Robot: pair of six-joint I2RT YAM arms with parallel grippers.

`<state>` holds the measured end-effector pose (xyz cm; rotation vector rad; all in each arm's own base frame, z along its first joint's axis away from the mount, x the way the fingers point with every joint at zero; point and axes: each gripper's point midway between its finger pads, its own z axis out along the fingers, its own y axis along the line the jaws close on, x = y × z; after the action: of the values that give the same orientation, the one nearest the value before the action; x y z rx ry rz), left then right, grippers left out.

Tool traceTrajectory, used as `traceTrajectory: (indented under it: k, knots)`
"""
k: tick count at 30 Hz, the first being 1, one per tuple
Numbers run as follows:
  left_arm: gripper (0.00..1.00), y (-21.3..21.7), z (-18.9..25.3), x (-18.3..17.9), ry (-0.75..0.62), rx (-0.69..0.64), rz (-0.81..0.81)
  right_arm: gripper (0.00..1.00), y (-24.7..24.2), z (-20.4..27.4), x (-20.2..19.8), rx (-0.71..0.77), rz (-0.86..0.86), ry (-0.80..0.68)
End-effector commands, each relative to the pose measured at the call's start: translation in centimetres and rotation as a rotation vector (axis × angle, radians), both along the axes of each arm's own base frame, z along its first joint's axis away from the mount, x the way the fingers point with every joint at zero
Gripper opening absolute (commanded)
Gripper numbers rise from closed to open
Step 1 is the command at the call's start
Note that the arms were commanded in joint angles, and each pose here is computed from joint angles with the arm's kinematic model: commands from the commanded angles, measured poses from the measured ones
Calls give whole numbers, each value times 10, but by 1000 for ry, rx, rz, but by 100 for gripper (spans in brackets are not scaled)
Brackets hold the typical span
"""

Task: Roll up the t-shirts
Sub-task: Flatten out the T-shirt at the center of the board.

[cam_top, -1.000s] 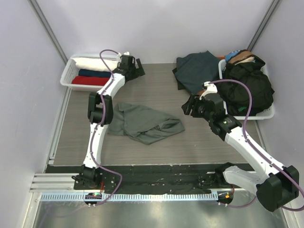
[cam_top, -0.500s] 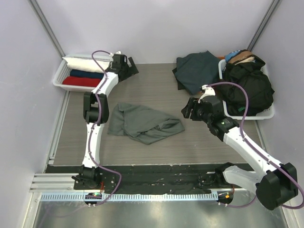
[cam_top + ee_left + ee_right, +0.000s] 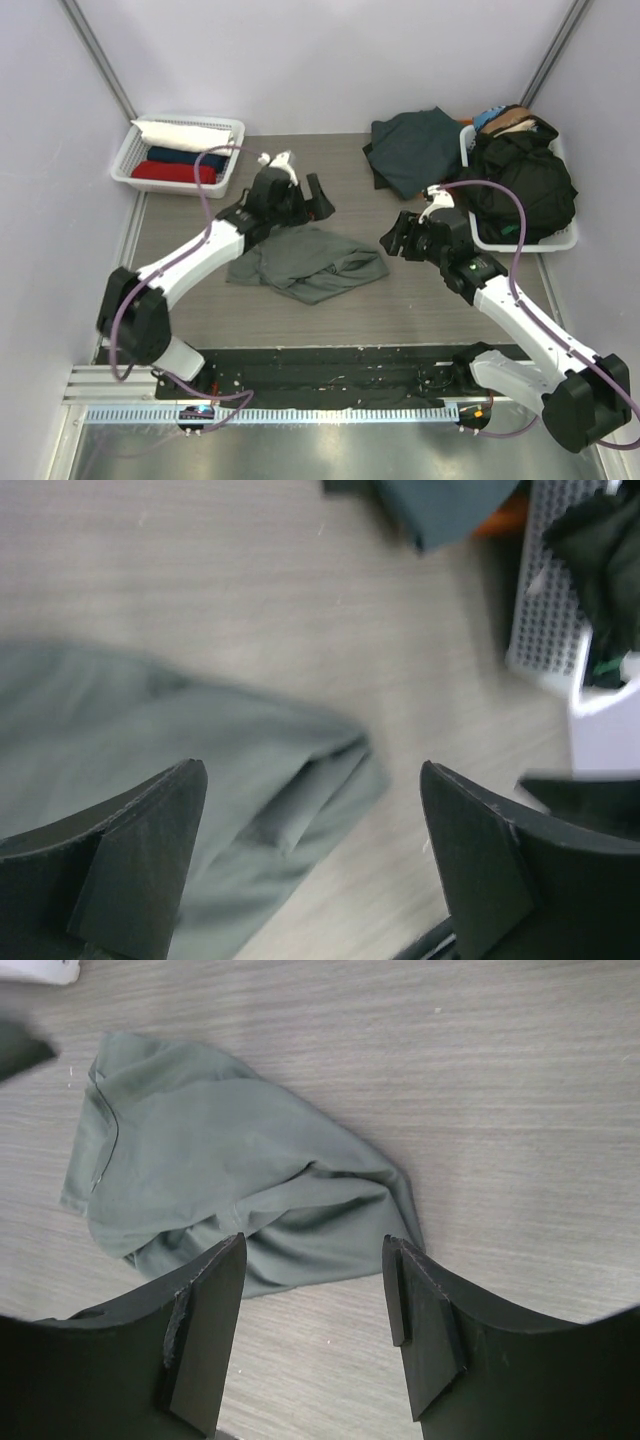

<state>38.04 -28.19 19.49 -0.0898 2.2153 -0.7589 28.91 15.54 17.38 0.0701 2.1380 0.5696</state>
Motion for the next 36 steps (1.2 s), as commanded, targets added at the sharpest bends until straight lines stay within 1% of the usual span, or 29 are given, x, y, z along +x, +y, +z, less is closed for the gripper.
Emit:
traceTrajectory:
  k: [1, 4, 5, 9, 11, 12, 13, 15, 17, 18, 19, 21, 22, 24, 27, 29, 30, 32, 33, 35, 36]
  knots:
    - [89, 30, -29, -41, 38, -26, 47, 64, 12, -5, -8, 50, 47, 20]
    - [88, 44, -42, -64, 66, -6, 51, 64, 19, -13, -8, 56, 79, 26]
    - [88, 54, -55, -77, 82, 20, 53, 63, 22, -21, -7, 47, 86, 44]
    - [89, 96, -77, -84, 49, 161, 174, 63, 46, -39, -5, 21, 147, 89]
    - [88, 105, -79, -83, 29, 194, 202, 63, 54, -50, -3, -16, 153, 112]
    - [88, 113, -83, -83, 20, 225, 223, 57, 60, -57, 1, -40, 156, 129]
    - [88, 119, -84, -82, 18, 248, 246, 56, 69, -61, -2, -59, 175, 138]
    - [87, 130, -89, -78, 11, 315, 272, 56, 76, -61, 6, -106, 165, 126]
    - [87, 139, -94, -79, 32, 372, 287, 56, 88, -72, 4, -158, 190, 140]
    - [86, 144, -96, -77, 32, 406, 301, 56, 91, -68, 11, -182, 177, 122]
    - [86, 146, -99, -79, 42, 425, 301, 56, 97, -76, 9, -214, 191, 131]
    - [85, 151, -101, -78, 43, 444, 316, 57, 106, -71, 16, -250, 190, 108]
    - [84, 152, -103, -79, 42, 449, 318, 57, 112, -78, 14, -276, 203, 117]
    - [84, 153, -103, -78, 41, 439, 319, 58, 117, -75, 19, -303, 187, 105]
    - [83, 154, -107, -76, 46, 423, 317, 61, 122, -84, 19, -340, 193, 119]
    - [81, 155, -110, -75, 62, 417, 311, 60, 124, -92, 18, -365, 194, 135]
    - [80, 155, -111, -75, 66, 415, 309, 54, 123, -95, 17, -380, 186, 140]
    - [78, 153, -114, -74, 76, 400, 298, 45, 115, -98, 19, -417, 153, 143]
    - [77, 152, -114, -74, 76, 393, 296, 36, 112, -99, 19, -426, 146, 142]
    - [77, 150, -115, -74, 82, 387, 284, 29, 105, -99, 18, -444, 129, 137]
    - [77, 149, -114, -73, 80, 381, 281, 15, 104, -93, 18, -438, 128, 124]
